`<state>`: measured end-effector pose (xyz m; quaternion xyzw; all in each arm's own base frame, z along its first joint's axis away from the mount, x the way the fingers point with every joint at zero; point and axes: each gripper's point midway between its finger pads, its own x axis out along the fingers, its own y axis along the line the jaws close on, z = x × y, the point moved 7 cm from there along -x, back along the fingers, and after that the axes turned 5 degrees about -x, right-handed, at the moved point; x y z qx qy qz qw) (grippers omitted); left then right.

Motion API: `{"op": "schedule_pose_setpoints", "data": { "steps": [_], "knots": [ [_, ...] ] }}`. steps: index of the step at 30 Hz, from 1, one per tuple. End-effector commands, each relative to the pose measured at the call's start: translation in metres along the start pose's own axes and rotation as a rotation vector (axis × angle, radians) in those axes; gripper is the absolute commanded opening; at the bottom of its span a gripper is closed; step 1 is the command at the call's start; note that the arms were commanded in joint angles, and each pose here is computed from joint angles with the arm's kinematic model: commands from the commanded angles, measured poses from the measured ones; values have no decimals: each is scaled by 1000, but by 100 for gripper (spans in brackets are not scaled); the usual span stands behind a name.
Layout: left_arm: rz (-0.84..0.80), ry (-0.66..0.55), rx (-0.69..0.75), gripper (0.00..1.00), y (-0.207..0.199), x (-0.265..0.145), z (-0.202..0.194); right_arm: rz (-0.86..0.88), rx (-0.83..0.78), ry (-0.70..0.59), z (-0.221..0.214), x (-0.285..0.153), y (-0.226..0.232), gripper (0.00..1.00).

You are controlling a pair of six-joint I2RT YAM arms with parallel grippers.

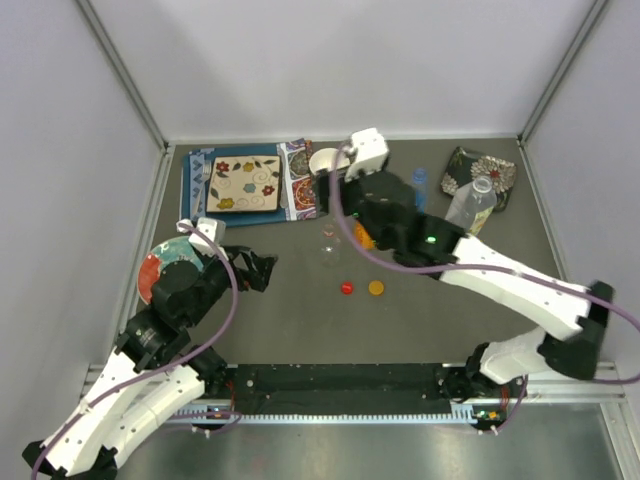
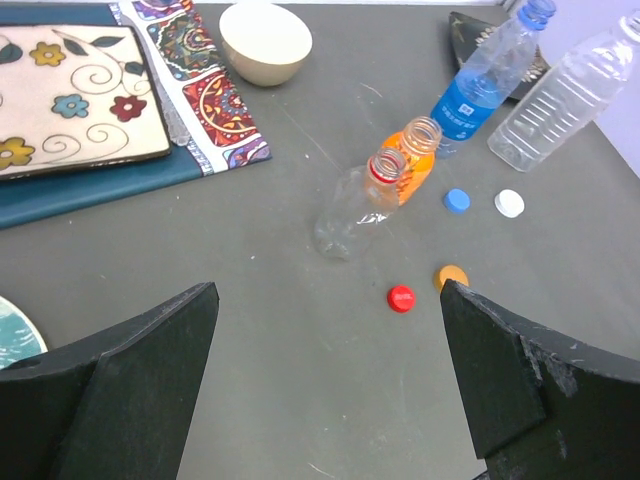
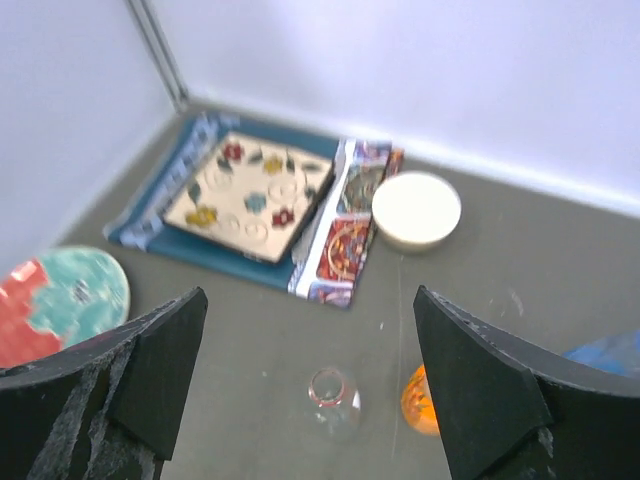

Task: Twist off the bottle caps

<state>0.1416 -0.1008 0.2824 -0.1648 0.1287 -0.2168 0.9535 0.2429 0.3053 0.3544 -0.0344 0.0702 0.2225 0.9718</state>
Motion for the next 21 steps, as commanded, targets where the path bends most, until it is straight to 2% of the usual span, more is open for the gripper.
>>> {"op": "schedule_pose_setpoints", "data": {
  "steps": [1, 6, 10, 11, 15, 21],
  "knots": [
    [61, -23, -48, 98, -1, 7, 13, -25, 16, -123, 55, -66, -43, 86],
    [118, 38, -92, 98, -1, 21, 7, -70, 7, -97, 18, -109, -76, 89],
    [148, 111, -133, 98, -2, 36, -4, -127, 3, -6, -43, -129, -96, 90],
    [145, 120, -141, 98, -3, 38, -6, -129, 26, -17, -46, -138, -102, 90],
    [83, 122, -165, 98, -10, 42, -7, -135, 46, 48, -83, -142, -104, 90],
    [65, 81, -173, 98, -12, 43, -3, -133, 89, 78, -98, -140, -101, 91]
  ]
}}
